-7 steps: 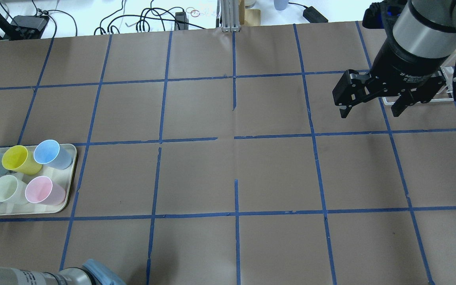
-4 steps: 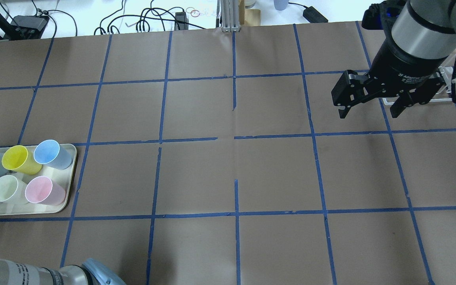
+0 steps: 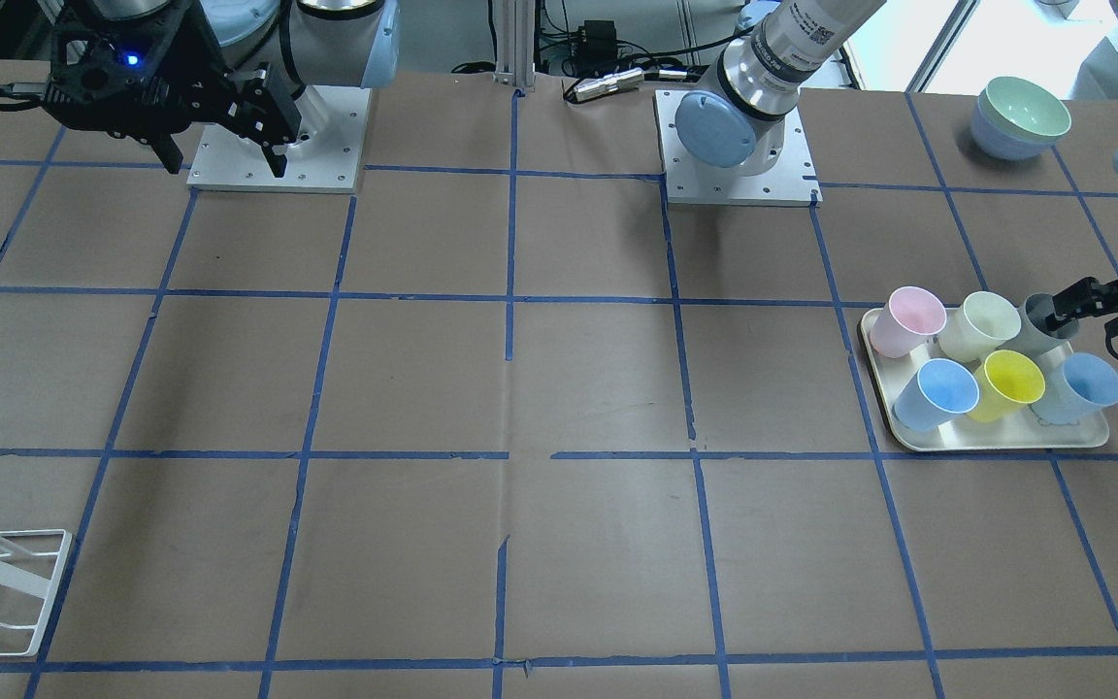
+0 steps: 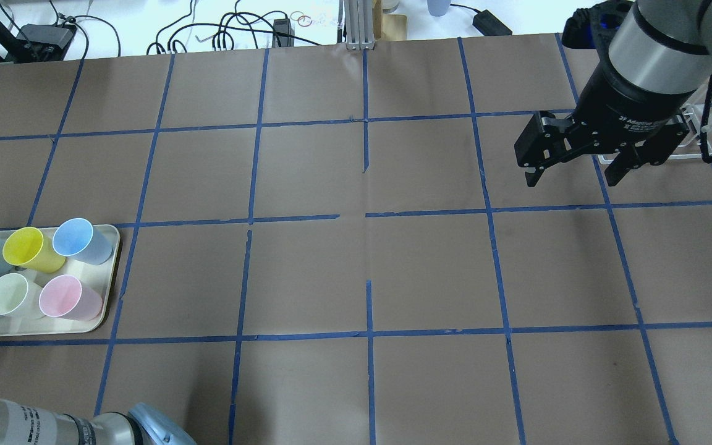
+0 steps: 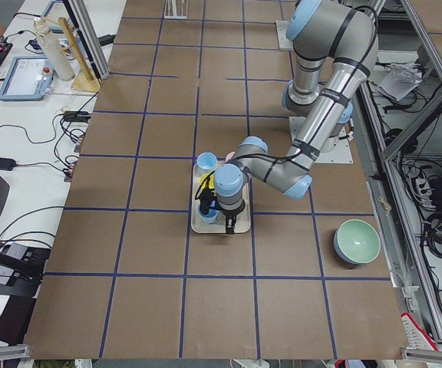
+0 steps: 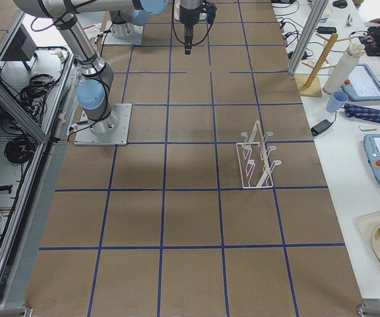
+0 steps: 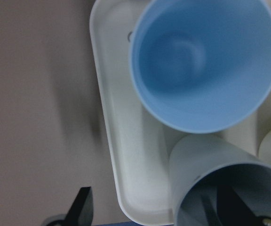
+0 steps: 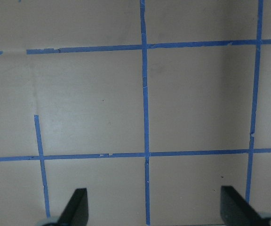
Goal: Transfer IKEA cup to right arm and place on rack
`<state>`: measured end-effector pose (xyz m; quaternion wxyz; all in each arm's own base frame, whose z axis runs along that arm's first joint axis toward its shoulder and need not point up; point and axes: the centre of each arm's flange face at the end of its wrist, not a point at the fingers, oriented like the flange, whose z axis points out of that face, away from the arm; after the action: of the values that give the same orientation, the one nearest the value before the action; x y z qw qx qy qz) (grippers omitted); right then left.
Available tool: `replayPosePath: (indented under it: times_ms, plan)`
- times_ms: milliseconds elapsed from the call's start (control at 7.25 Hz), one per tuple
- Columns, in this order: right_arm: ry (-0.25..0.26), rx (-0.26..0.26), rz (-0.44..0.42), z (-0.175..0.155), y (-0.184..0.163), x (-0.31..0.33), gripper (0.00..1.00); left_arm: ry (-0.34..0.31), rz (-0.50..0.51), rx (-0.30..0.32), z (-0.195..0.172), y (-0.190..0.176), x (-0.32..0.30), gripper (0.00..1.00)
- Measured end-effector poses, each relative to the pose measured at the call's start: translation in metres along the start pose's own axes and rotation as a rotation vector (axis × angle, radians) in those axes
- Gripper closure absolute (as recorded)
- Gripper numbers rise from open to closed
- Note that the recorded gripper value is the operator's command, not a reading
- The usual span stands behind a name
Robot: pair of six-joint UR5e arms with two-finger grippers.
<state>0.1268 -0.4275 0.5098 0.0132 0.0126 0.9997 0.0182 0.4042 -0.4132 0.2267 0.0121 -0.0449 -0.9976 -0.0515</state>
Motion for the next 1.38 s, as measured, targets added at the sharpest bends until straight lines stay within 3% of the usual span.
replayPosePath:
  times_ms: [138,552,690,966,1379]
  plan:
    - [-0.042,0.0,-0.001,0.001,-0.001,-0.004,0.0,0.0,0.001,-0.003,-0.001,0.001,0.0,1.0]
    - [-0.309,-0.006,0.02,0.001,-0.01,-0.02,0.0,0.003,0.002,-0.004,-0.001,0.001,0.001,1.0]
    - [-0.44,-0.009,0.046,-0.002,-0.015,-0.021,0.0,0.004,0.002,-0.004,-0.002,0.001,0.001,1.0]
    - [-0.752,-0.008,0.099,-0.015,-0.024,-0.027,0.0,0.023,0.004,-0.015,-0.021,0.004,0.002,1.0]
    - [-1.215,-0.003,0.123,-0.02,-0.03,-0.043,0.0,0.066,0.014,-0.041,-0.115,0.014,0.005,1.0]
